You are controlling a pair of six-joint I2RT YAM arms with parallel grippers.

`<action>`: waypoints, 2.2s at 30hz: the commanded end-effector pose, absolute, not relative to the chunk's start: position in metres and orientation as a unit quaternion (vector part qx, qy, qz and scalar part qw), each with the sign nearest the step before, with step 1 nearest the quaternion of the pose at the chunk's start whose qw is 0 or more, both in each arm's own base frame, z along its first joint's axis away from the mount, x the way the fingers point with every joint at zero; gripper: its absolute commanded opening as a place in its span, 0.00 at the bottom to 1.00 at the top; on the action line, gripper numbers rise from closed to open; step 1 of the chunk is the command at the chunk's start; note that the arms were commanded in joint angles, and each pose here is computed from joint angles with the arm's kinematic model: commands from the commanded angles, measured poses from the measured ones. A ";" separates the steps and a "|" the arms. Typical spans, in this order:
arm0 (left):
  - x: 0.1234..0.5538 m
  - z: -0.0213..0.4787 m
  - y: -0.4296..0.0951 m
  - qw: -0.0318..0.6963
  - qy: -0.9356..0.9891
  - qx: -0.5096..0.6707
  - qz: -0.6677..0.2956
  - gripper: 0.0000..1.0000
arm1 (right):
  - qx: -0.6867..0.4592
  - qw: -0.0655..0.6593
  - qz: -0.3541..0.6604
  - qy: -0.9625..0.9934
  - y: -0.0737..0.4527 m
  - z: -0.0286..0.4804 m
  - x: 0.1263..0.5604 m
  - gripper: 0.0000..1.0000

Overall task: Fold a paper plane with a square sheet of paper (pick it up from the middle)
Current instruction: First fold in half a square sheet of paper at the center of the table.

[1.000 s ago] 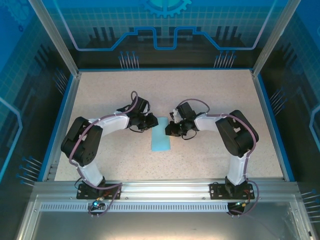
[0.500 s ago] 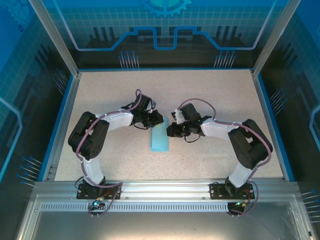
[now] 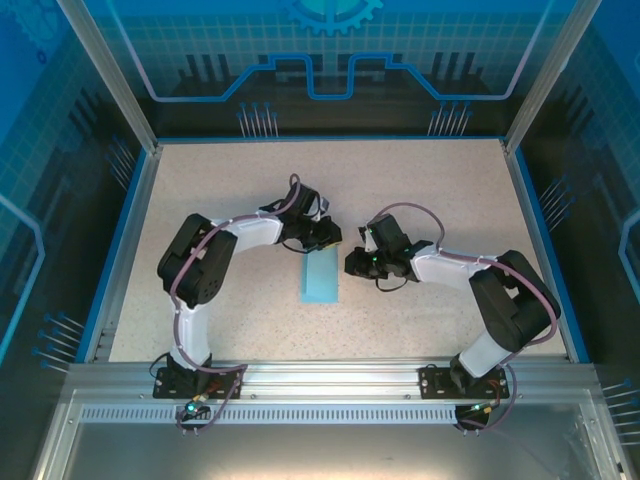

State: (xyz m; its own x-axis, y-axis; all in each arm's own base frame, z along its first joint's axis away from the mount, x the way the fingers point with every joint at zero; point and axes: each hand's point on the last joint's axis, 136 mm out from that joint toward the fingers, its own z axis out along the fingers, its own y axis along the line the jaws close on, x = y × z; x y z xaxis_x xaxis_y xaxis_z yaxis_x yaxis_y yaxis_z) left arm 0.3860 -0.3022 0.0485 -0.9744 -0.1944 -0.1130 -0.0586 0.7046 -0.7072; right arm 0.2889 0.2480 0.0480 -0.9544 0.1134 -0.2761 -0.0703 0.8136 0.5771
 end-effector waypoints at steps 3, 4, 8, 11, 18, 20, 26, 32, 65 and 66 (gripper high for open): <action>0.389 0.031 -0.298 0.077 0.934 -0.070 -0.341 0.10 | 0.025 0.146 0.309 0.940 0.248 0.043 0.292 0.13; 0.389 0.028 -0.296 0.078 0.936 -0.072 -0.335 0.09 | 0.023 0.145 0.310 0.939 0.249 0.042 0.291 0.13; 0.390 0.025 -0.293 0.082 0.940 -0.070 -0.324 0.08 | 0.013 0.142 0.316 0.938 0.256 0.043 0.292 0.13; 0.389 0.022 -0.291 0.082 0.943 -0.067 -0.317 0.08 | 0.003 0.137 0.321 0.937 0.264 0.042 0.293 0.12; 0.386 0.016 -0.289 0.078 0.945 -0.066 -0.311 0.07 | -0.009 0.132 0.341 0.931 0.284 0.041 0.301 0.12; 0.387 0.015 -0.289 0.077 0.945 -0.065 -0.310 0.08 | -0.006 0.127 0.342 0.931 0.285 0.037 0.301 0.12; 0.386 0.013 -0.289 0.075 0.946 -0.063 -0.308 0.08 | -0.002 0.128 0.347 0.929 0.298 0.036 0.318 0.11; 0.387 0.009 -0.287 0.075 0.948 -0.065 -0.303 0.08 | 0.006 0.110 0.335 0.936 0.297 0.019 0.318 0.11; 0.376 -0.013 -0.273 0.064 0.958 -0.078 -0.267 0.08 | -0.022 0.069 0.354 0.932 0.313 0.013 0.290 0.10; 0.376 -0.014 -0.272 0.064 0.959 -0.078 -0.264 0.08 | -0.024 0.067 0.358 0.931 0.315 0.015 0.286 0.11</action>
